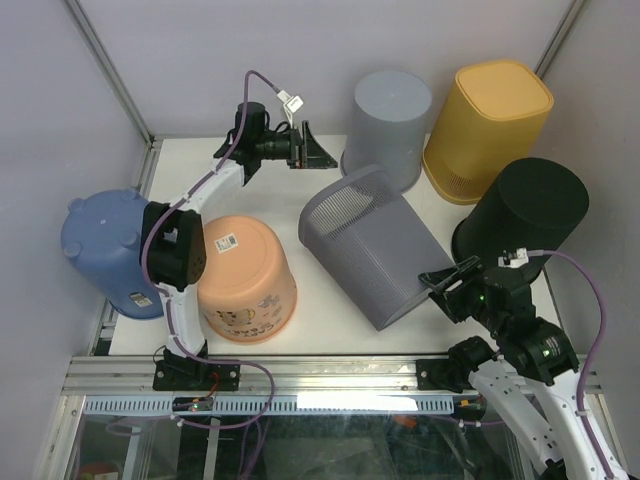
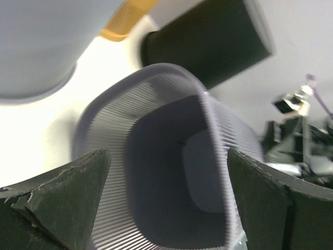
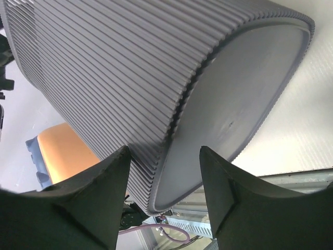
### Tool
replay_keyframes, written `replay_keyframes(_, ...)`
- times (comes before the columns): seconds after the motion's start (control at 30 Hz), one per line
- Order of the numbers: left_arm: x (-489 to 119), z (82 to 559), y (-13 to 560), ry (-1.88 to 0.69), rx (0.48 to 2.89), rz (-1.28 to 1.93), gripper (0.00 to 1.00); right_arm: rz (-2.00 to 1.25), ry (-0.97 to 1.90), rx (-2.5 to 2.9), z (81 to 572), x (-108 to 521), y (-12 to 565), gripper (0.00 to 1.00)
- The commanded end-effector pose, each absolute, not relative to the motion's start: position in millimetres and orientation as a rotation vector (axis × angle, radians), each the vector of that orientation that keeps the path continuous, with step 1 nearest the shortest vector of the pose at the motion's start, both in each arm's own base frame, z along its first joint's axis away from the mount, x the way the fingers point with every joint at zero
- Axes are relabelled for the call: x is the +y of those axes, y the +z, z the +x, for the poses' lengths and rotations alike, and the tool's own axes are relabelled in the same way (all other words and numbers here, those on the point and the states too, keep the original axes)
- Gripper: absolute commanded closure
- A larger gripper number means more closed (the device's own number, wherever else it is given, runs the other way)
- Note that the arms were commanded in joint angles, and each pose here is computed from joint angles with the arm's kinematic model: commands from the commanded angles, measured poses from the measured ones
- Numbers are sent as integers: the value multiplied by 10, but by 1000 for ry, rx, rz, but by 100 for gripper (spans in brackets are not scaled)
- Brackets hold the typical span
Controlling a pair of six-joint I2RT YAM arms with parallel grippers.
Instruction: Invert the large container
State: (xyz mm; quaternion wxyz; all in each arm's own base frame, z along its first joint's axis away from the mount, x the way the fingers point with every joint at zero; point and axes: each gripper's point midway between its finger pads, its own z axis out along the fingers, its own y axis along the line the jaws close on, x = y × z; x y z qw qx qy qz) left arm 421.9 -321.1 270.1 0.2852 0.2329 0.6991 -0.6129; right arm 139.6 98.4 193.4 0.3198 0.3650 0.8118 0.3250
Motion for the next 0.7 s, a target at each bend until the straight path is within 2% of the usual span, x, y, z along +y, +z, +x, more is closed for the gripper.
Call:
replay_keyframes(0.0,-3057,4175,2644,-1229,1984,590,1,988,877,2069,1462,964,2000,45)
replay_keyframes(0.1,-3032,4137,2596,-1104,2012,562,4,973,885,2043,1484,956,2049,55)
replay_keyframes(0.3,-3107,4069,2382,-1064,2083,586,10,871,921,1965,1576,979,2313,77)
replay_keyframes(0.4,-3119,4078,2252,-1064,2118,587,10,725,931,1928,1631,1029,2591,80)
replay_keyframes(0.67,-3080,4108,2063,-1015,2164,578,10,419,948,1863,1721,1199,3287,83)
